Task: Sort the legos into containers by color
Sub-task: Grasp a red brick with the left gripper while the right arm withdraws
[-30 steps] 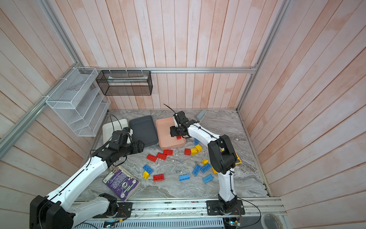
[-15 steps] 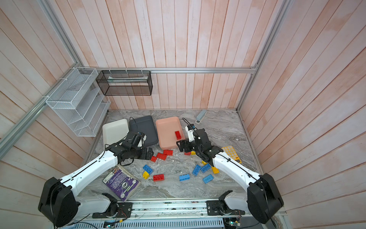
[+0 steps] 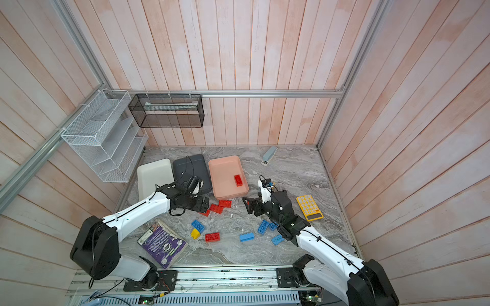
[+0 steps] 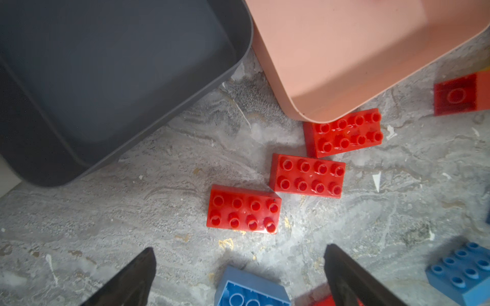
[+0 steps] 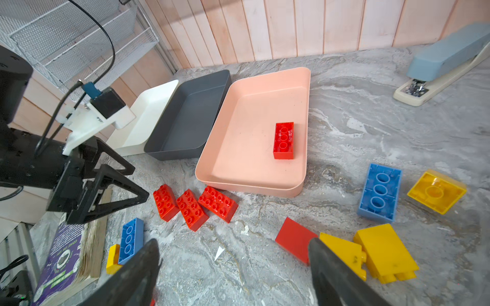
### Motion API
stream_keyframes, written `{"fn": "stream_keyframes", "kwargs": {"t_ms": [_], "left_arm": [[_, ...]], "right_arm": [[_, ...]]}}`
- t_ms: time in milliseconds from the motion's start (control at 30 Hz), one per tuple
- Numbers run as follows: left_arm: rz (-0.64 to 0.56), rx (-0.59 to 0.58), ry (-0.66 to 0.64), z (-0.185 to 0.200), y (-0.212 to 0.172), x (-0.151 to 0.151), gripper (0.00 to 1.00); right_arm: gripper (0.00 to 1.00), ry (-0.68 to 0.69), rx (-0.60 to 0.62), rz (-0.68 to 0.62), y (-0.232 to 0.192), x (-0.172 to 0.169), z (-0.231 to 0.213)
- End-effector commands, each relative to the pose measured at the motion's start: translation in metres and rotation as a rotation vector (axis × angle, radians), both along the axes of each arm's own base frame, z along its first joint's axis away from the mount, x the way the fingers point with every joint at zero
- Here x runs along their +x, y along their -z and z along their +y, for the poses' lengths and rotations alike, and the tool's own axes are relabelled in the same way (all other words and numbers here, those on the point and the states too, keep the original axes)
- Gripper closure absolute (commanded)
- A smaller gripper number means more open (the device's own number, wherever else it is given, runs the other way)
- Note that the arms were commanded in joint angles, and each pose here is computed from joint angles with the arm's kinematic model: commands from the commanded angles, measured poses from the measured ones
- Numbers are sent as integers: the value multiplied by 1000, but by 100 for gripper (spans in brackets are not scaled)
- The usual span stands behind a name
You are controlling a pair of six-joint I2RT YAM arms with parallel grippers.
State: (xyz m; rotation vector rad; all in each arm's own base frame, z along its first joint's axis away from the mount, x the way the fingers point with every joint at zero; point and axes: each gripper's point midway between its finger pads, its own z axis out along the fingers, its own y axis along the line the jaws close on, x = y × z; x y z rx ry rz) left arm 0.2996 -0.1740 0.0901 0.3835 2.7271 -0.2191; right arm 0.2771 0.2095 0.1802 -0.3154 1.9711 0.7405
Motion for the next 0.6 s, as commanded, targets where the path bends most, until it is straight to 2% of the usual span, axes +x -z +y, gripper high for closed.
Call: {"fn": "stream_keyframes", "kwargs": {"t_ms": [0, 133, 367, 567], "left_arm": [[7, 15, 51, -13, 3, 5, 0], [41, 61, 72, -10, 16, 0, 0], [64, 61, 114, -11, 29, -10, 0], [101, 112, 114, -7, 46, -7, 6]], "right_arm": [[12, 55, 10, -50, -6, 6, -9], [12, 57, 7, -43, 0, 6, -9], [13, 61, 5, -24, 8, 8, -8], [13, 65, -3, -14, 13, 10, -8]]}}
